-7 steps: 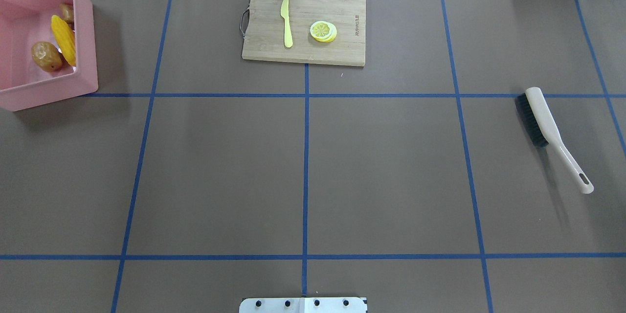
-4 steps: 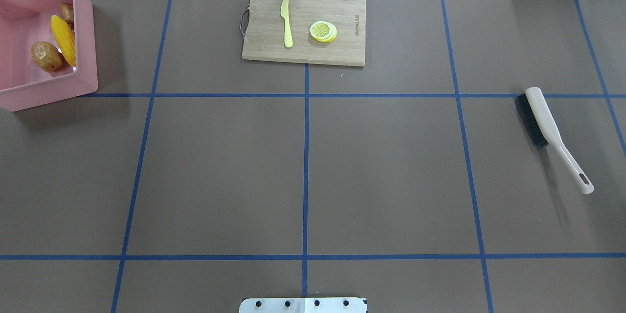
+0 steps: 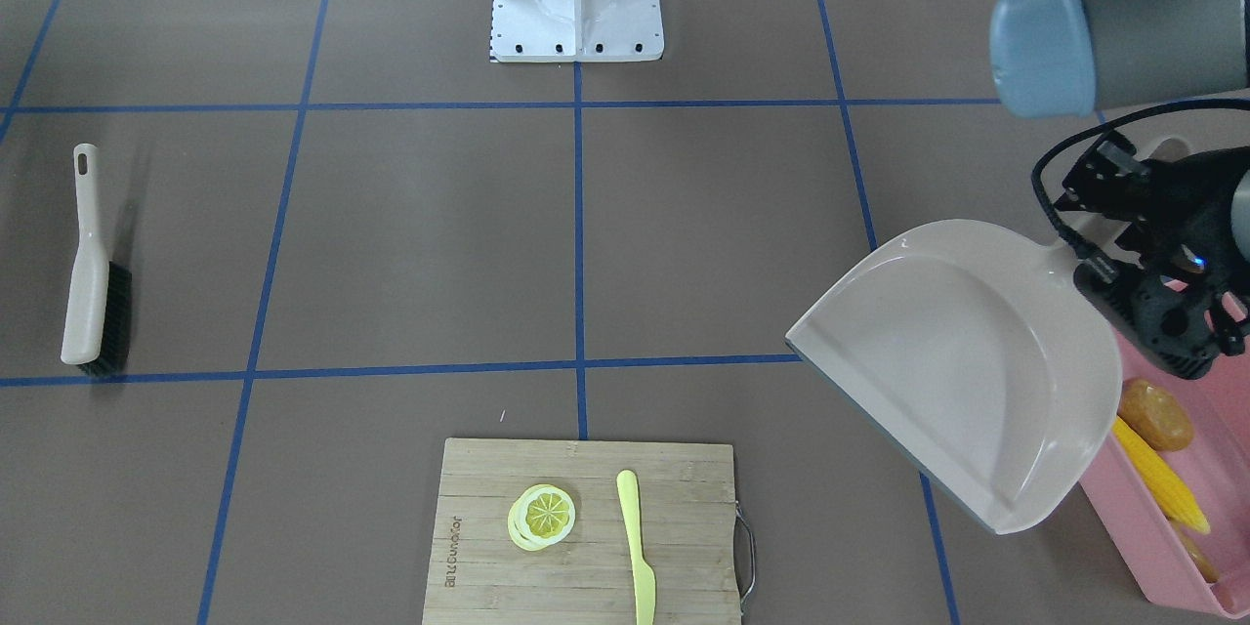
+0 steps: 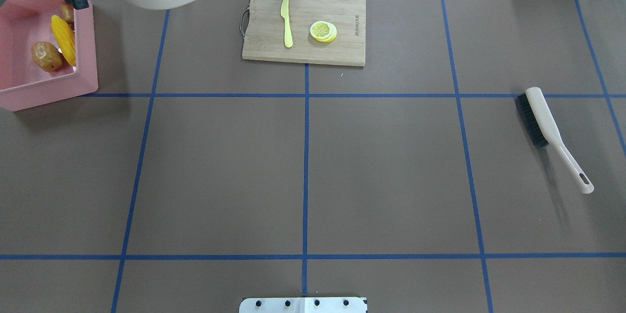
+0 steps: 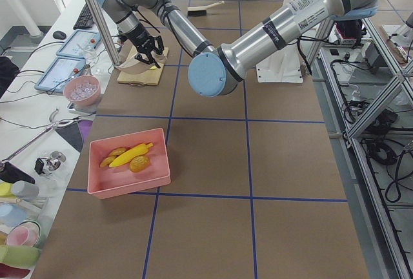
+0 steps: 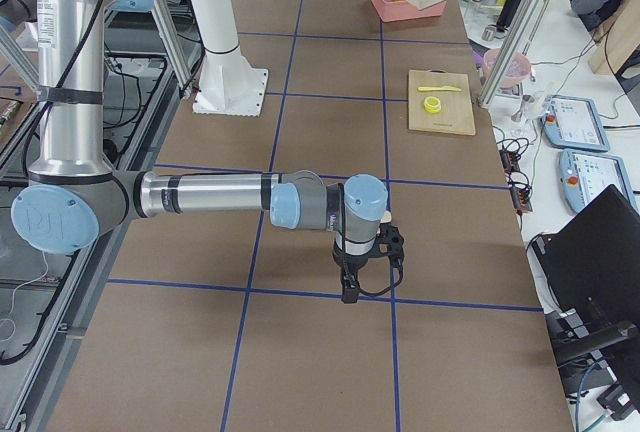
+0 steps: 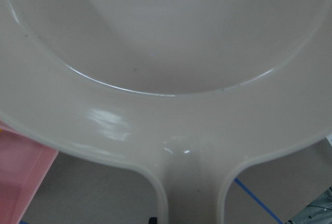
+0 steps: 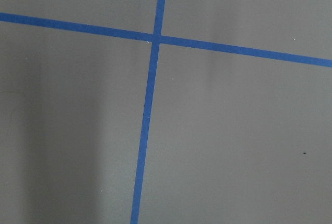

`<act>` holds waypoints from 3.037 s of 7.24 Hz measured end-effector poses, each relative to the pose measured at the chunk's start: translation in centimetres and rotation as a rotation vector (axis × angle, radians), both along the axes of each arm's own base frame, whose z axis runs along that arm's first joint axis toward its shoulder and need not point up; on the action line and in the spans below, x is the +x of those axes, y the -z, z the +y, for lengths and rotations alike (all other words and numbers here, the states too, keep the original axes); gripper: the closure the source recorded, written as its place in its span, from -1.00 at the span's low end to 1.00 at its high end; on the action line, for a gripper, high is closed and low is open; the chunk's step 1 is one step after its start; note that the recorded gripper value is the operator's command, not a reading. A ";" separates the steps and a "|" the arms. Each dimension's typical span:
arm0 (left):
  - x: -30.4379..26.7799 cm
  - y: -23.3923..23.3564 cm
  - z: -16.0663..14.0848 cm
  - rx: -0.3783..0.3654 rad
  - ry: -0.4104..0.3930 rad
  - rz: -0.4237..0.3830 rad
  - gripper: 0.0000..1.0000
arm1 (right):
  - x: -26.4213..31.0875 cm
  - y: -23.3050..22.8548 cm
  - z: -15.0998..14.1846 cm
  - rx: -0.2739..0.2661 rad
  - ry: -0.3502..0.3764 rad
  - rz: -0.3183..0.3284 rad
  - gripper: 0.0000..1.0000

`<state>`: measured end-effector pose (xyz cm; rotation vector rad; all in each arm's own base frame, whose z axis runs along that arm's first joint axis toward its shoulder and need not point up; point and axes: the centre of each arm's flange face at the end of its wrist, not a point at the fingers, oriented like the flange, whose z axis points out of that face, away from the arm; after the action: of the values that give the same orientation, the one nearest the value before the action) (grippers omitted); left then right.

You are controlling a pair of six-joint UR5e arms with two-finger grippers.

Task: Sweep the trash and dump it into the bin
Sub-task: 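Carry the empty dustpan away from the bin toward the table center with the left gripper, then lower the dustpan onto the table and open the left gripper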

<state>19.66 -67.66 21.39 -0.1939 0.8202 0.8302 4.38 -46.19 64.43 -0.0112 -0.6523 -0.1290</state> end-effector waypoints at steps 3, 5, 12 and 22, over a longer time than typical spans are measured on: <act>6.6 0.2 7.0 -0.027 0.130 -0.089 1.00 | 0.0 0.0 0.0 0.000 0.000 -0.001 -1.00; 8.6 -1.5 12.5 0.050 0.158 -0.063 1.00 | 0.0 0.1 0.0 -0.001 -0.001 -0.004 -1.00; 18.8 -5.9 22.1 0.482 -0.023 0.204 1.00 | 0.0 0.1 0.0 0.000 0.000 -0.005 -1.00; 25.9 -15.0 25.8 0.809 -0.397 0.236 -0.97 | 0.0 0.1 0.0 0.000 0.000 -0.005 -1.00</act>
<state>45.59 -41.85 36.34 0.4809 0.6104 1.5166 4.34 -46.18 64.38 -0.0113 -0.6569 -0.1288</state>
